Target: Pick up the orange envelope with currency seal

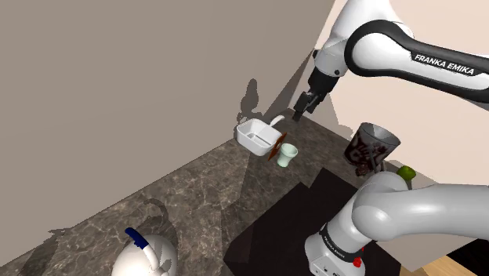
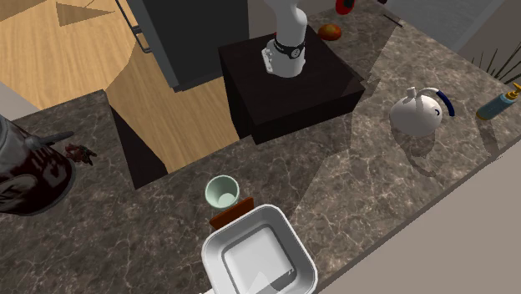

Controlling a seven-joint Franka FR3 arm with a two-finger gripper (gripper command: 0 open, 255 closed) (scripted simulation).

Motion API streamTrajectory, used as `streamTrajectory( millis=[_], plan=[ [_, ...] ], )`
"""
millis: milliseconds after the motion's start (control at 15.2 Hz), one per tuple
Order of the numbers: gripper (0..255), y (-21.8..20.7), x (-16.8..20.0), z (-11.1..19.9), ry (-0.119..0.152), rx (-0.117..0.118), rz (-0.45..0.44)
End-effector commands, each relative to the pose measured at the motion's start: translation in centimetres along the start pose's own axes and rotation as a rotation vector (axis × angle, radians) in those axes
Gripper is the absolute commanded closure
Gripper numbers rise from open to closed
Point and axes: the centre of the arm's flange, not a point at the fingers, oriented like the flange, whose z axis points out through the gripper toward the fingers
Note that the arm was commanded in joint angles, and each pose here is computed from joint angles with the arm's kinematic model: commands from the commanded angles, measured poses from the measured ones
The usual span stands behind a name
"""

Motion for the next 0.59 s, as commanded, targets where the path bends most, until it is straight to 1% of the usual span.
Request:
streamTrajectory(
  millis=[0,528],
  plan=[
    [0,0.0,0.0,0.0,0.0,0.0,0.0],
    [0,3.6,7.3,7.2,-0.033,-0.005,0.263]
  ],
)
